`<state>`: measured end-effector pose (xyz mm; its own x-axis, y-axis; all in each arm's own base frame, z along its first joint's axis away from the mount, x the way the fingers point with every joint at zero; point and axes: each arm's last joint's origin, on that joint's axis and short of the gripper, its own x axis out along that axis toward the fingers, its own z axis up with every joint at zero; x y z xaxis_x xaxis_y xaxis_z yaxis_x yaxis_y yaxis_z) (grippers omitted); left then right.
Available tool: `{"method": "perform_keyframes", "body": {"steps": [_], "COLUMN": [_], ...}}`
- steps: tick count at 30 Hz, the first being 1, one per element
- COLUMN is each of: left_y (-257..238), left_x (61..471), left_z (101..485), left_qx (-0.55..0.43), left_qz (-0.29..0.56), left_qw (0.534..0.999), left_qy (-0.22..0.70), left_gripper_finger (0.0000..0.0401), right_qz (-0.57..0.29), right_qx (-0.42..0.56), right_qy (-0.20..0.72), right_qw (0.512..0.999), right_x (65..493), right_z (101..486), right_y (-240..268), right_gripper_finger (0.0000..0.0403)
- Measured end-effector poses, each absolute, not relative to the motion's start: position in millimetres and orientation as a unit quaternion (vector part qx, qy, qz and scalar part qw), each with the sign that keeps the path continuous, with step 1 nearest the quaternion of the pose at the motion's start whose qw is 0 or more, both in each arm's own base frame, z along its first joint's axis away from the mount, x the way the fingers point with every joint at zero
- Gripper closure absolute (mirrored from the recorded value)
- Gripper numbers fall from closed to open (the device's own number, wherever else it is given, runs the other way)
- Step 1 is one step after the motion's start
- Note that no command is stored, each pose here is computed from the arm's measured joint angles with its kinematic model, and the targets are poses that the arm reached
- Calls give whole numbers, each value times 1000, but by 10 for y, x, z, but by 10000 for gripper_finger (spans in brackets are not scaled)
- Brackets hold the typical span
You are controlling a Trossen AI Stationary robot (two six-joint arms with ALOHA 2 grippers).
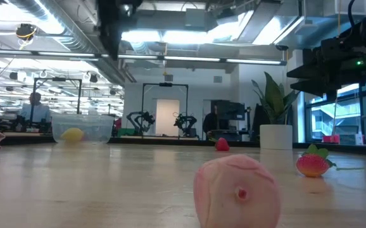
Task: Pick and placing Produce into tupperware
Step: Put the red strawberry into the transparent container
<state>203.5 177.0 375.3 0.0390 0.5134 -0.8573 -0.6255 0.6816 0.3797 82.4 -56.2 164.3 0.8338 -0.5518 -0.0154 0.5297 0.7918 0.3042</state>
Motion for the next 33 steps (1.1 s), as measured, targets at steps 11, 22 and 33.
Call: {"method": "perform_keyframes", "body": {"steps": [11,22,33], "left_y": [2234,2376,2385], "left_x": [1632,1454,1451], "left_z": [2593,2182,2177], "left_qx": [-141,-180,-176], "left_qz": [449,458,462], "left_qw": [684,669,668], "left_qy": [558,557,556], "left_gripper_finger": [271,255,242], "right_qz": [-290,-318,-318], "right_qx": [163,160,160], "right_qy": [-42,-53,-53], "right_qw": [942,933,933], "right_x": [822,812,812], "right_z": [1642,1654,1655], "right_y": [-564,-579,-579], "right_gripper_finger": [134,134,134]}}
